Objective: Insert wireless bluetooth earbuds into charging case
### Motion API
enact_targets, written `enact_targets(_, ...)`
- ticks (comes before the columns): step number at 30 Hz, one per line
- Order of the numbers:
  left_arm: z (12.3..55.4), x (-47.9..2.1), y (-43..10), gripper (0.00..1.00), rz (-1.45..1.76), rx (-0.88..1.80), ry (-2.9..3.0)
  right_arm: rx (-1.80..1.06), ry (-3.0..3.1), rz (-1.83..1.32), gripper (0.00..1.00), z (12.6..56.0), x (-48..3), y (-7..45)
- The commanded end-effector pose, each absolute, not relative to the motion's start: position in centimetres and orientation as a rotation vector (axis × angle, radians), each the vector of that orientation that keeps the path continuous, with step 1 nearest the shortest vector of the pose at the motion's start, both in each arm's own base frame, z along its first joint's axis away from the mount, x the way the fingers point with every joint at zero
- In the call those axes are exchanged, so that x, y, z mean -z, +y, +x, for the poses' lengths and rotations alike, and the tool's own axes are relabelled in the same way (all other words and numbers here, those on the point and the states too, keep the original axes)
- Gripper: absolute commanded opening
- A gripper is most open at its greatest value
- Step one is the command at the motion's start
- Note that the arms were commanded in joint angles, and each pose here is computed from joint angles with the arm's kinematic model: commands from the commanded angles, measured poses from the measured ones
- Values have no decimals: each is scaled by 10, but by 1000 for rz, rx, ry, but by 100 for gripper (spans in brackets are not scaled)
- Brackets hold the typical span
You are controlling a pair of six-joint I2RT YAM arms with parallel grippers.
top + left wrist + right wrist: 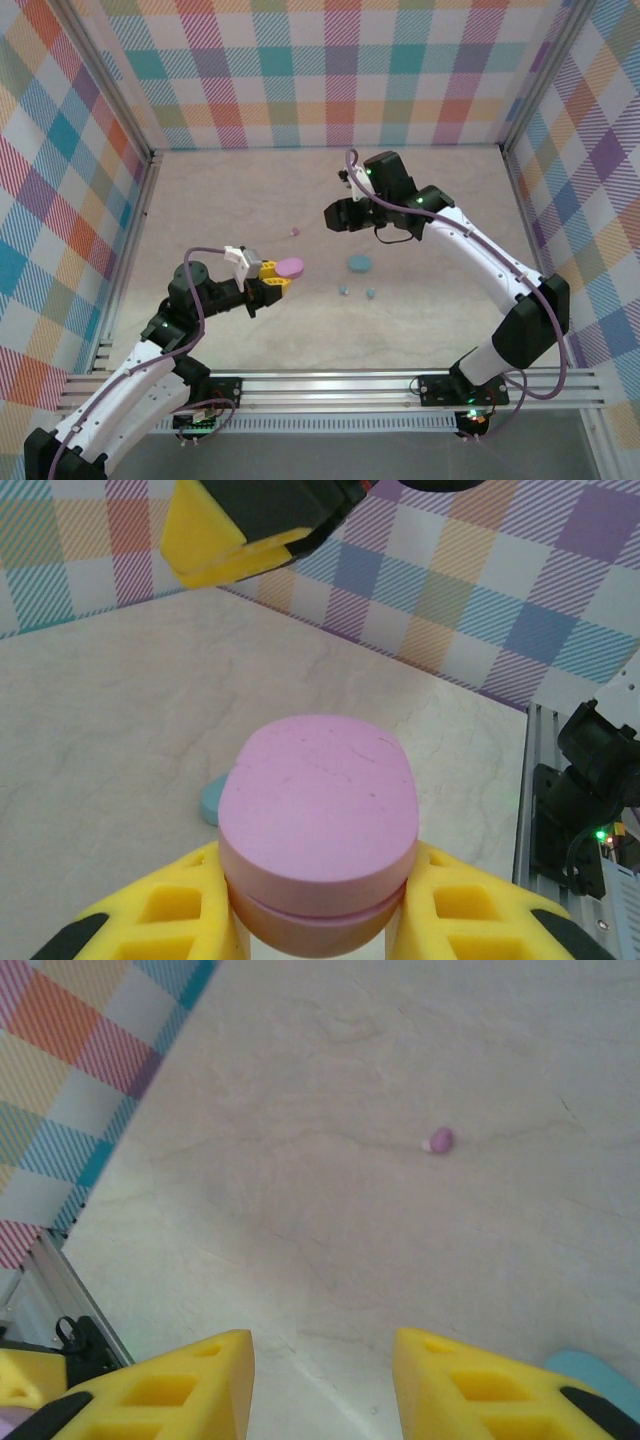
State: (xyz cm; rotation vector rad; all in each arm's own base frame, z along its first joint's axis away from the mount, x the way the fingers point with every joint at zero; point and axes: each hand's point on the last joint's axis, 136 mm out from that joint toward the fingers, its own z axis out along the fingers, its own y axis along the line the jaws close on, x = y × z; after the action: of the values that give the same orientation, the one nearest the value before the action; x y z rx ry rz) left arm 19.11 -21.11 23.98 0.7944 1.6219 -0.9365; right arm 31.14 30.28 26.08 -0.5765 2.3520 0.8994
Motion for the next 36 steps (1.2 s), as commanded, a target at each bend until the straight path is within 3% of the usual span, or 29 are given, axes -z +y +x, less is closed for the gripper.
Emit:
enact_targets(1, 194, -248, -210, 0, 772, 938, 1591, -915, 2352, -567, 42, 316, -255, 308)
enact_targets(7, 197, -250, -210, 0, 775, 933, 1603, -970, 2393, -634, 39, 314, -246, 319)
enact_targets(12, 203, -255, -212, 0, 774, 940, 1616, -1135, 2153, -839, 37, 263, -274, 329)
enact_targets(19, 209, -275, -225, 0, 818, 1004, 1591, -1059, 2023, -1033, 48, 210, -269, 328)
enact_targets(36, 202, -281, -234, 0, 875, 1084, 1580, -862, 1977, -1093, 49, 233, -289, 346)
